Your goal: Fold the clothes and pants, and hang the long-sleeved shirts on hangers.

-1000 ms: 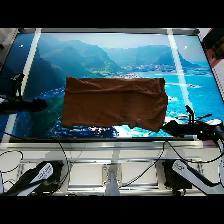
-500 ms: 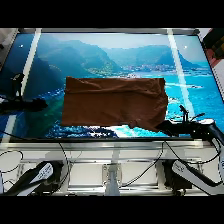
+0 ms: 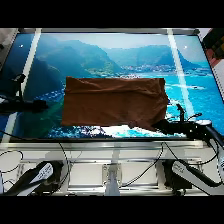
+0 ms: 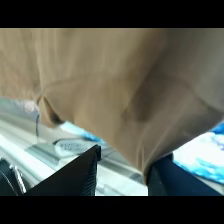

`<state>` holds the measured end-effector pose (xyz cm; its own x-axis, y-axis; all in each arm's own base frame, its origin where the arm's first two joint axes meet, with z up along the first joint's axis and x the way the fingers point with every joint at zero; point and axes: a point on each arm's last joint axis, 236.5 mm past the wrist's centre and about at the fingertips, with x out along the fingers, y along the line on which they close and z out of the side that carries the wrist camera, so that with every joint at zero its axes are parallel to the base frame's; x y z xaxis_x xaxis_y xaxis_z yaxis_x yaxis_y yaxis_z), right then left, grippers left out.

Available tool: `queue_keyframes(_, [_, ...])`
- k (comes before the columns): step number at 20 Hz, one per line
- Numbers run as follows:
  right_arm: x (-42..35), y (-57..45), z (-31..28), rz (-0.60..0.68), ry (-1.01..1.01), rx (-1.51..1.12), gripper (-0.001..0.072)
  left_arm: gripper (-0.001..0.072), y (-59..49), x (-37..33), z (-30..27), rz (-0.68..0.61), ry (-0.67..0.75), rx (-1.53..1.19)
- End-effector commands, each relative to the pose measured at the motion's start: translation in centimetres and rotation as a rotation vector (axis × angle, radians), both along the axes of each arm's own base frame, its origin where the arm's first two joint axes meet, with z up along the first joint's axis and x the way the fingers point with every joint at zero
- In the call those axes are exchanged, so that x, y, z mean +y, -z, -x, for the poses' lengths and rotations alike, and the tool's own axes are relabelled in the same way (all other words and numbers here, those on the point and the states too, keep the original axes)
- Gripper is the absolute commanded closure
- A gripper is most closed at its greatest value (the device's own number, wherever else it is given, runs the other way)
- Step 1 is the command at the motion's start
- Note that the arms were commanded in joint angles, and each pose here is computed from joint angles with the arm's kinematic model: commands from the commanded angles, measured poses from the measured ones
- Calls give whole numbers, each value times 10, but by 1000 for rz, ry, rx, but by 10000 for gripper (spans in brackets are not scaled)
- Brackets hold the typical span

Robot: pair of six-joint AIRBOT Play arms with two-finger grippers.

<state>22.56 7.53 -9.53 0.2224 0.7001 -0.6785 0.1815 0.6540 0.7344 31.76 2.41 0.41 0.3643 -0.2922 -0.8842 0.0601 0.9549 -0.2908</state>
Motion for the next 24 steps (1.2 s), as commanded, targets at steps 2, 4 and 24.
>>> queue_keyframes(2, [9, 12, 16, -14, -8, 17, 396, 688, 3, -12, 20, 46, 28, 86])
queue_keyframes(4, [9, 12, 16, -13, -8, 15, 401, 688, 7, -14, 24, 64, 3, 111])
queue_keyframes(24, [24, -23, -8, -142, 14, -99, 694, 132, 81, -45, 77, 227, -93, 286])
